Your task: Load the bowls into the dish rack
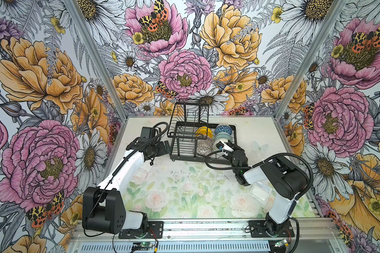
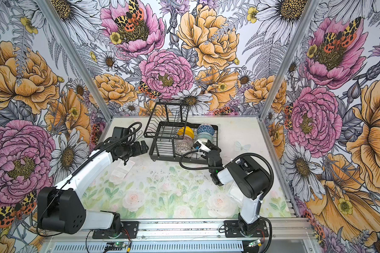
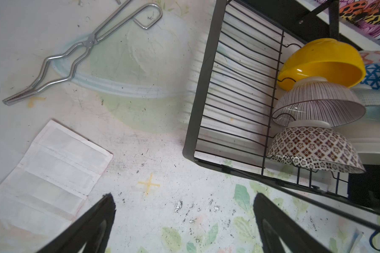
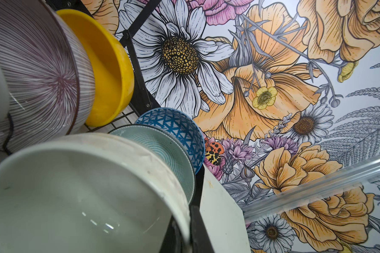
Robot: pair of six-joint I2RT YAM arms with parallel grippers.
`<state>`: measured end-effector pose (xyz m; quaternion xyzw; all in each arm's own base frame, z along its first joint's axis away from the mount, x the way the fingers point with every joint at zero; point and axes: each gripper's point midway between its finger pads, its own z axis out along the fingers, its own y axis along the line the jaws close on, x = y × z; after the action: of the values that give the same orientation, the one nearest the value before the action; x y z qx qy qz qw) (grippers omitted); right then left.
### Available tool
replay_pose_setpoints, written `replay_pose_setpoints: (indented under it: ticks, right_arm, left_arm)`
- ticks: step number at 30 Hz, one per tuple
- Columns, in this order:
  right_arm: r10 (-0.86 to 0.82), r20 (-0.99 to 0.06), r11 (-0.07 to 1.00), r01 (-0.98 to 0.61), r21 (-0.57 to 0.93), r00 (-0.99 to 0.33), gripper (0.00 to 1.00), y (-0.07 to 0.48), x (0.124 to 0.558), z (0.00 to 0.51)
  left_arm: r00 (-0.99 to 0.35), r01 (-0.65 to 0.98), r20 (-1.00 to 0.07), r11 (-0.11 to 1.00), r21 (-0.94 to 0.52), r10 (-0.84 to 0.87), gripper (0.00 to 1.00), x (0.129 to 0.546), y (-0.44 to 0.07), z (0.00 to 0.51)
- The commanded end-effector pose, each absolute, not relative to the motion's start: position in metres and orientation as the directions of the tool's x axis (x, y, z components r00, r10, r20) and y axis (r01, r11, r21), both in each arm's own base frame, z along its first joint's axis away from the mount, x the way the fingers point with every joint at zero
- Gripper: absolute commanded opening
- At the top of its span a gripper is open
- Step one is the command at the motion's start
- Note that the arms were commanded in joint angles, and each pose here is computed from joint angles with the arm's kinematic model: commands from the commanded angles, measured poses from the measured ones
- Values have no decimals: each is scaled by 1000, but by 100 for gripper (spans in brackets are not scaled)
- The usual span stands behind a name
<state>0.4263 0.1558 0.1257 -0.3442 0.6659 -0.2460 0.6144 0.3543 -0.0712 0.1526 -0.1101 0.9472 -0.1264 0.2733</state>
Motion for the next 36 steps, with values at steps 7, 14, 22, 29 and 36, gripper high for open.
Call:
replay_pose_setpoints:
  ticks: [7, 14, 22, 29, 36]
  right_arm:
    - [-734, -679, 653, -285, -701, -11, 0, 164, 424, 123]
    - [-750, -661, 639, -288, -713, -27, 0, 161, 425, 123]
    - [-721, -690, 673, -297, -678, -60, 0, 157, 425, 125]
    - [-693, -714, 699, -343, -628, -105, 0, 154, 425, 124]
    - [-687, -718, 705, -342, -621, -113, 0, 151, 425, 125]
  left_arm:
    - [-823, -116, -505, 947, -300, -261, 99, 356, -69, 165]
    - [-814, -121, -516, 947, -298, -267, 99, 354, -64, 169]
    - [-813, -121, -517, 947, -297, -266, 99, 353, -63, 169]
    - [-811, -118, -521, 947, -298, -265, 99, 354, -63, 171]
    - [-810, -118, -523, 947, -298, -265, 99, 353, -62, 171]
